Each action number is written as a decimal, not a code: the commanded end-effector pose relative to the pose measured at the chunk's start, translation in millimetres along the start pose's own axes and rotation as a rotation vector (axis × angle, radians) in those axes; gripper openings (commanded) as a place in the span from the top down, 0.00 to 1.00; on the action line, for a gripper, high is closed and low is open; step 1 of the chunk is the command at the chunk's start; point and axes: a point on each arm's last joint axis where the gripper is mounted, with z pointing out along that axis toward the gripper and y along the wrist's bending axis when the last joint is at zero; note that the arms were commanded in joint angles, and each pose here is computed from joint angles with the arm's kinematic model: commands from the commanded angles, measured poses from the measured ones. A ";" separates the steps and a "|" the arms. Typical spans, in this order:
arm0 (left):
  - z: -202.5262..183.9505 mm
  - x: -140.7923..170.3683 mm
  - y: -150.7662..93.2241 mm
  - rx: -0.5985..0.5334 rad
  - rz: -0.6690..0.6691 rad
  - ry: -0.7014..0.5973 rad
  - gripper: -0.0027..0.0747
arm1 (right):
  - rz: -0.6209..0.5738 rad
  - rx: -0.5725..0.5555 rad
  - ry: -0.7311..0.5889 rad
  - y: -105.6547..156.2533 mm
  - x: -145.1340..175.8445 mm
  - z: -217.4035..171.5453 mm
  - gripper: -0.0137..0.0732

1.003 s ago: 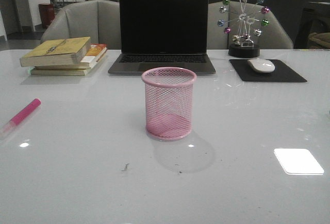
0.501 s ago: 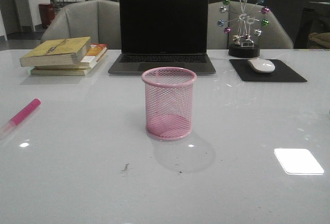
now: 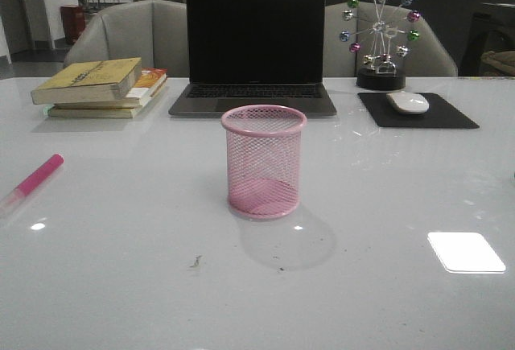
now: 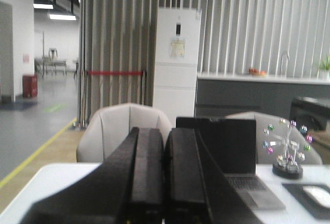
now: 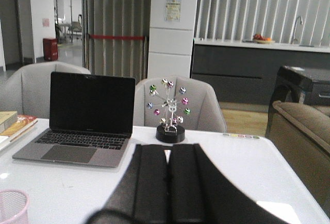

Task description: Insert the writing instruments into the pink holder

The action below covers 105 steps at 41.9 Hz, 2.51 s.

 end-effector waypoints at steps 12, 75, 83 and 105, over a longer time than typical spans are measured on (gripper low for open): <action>52.1 6.4 -0.2 0.005 -0.007 0.425 0.84 | -0.022 0.034 0.374 -1.6 5.4 43.4 0.81; 84.1 62.6 -31.3 0.281 0.058 0.734 0.31 | 0.185 0.148 1.217 -48.1 167.4 290.0 0.36; 84.1 62.6 -31.3 0.281 0.058 0.734 0.31 | 0.177 0.144 1.226 -53.8 183.6 322.0 0.36; 84.1 62.6 -31.3 0.281 0.058 0.734 0.31 | 0.164 0.113 1.347 -58.5 209.2 353.2 0.40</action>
